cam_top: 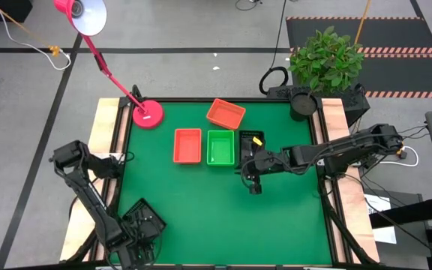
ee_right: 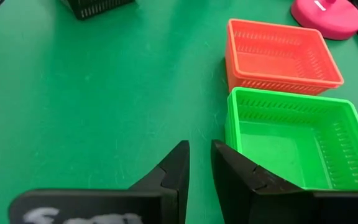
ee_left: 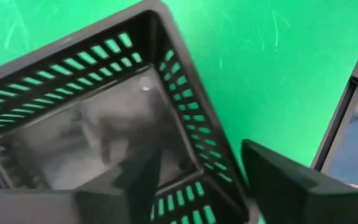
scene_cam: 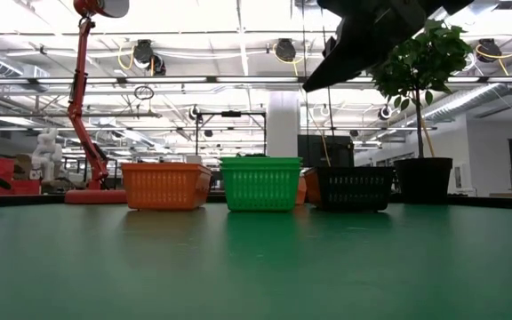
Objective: Stack baskets by color
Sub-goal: Stack the bottom black basket on top of the other top black baskets
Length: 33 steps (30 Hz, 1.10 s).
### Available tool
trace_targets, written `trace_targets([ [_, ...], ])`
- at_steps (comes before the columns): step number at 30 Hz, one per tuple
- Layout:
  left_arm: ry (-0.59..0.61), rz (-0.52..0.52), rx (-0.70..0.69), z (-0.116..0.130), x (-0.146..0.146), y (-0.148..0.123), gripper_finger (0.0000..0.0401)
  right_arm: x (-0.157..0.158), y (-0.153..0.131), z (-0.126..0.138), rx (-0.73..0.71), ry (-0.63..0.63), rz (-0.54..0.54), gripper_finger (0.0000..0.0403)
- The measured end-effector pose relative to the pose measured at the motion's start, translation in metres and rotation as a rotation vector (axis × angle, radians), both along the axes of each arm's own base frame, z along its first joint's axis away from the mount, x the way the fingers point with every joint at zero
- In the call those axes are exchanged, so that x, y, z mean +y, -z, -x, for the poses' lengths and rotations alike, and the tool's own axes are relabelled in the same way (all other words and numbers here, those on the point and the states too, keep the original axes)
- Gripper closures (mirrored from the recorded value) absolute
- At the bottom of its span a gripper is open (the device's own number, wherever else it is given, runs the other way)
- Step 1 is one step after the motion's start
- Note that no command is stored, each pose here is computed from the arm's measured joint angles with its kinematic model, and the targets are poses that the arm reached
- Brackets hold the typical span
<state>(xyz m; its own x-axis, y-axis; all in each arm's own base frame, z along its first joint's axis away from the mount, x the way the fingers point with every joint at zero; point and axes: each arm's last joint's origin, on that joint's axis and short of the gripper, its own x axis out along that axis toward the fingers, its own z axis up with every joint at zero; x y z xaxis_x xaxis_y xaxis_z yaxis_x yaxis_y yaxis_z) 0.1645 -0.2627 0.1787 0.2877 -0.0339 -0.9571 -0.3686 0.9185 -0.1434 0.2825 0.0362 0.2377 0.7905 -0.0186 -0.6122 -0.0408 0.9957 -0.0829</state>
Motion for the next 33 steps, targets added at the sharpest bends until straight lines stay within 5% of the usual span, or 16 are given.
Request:
trace_targets([
  [9,0.119,-0.063,0.048,-0.002,0.008,-0.001,0.0382,0.000,-0.004,-0.003,-0.047,0.004,-0.005,0.0344],
  [18,0.099,-0.191,0.149,-0.023,0.062,-0.025,0.0392,0.012,-0.013,-0.012,-0.205,0.050,-0.002,0.0344],
  [25,0.060,-0.331,0.219,-0.041,0.104,-0.074,0.0391,0.022,-0.017,-0.013,-0.274,0.101,0.018,0.0344],
  [33,0.194,-0.502,0.026,-0.078,0.132,-0.134,0.0390,0.022,-0.019,-0.013,-0.294,0.124,0.081,0.0344],
])
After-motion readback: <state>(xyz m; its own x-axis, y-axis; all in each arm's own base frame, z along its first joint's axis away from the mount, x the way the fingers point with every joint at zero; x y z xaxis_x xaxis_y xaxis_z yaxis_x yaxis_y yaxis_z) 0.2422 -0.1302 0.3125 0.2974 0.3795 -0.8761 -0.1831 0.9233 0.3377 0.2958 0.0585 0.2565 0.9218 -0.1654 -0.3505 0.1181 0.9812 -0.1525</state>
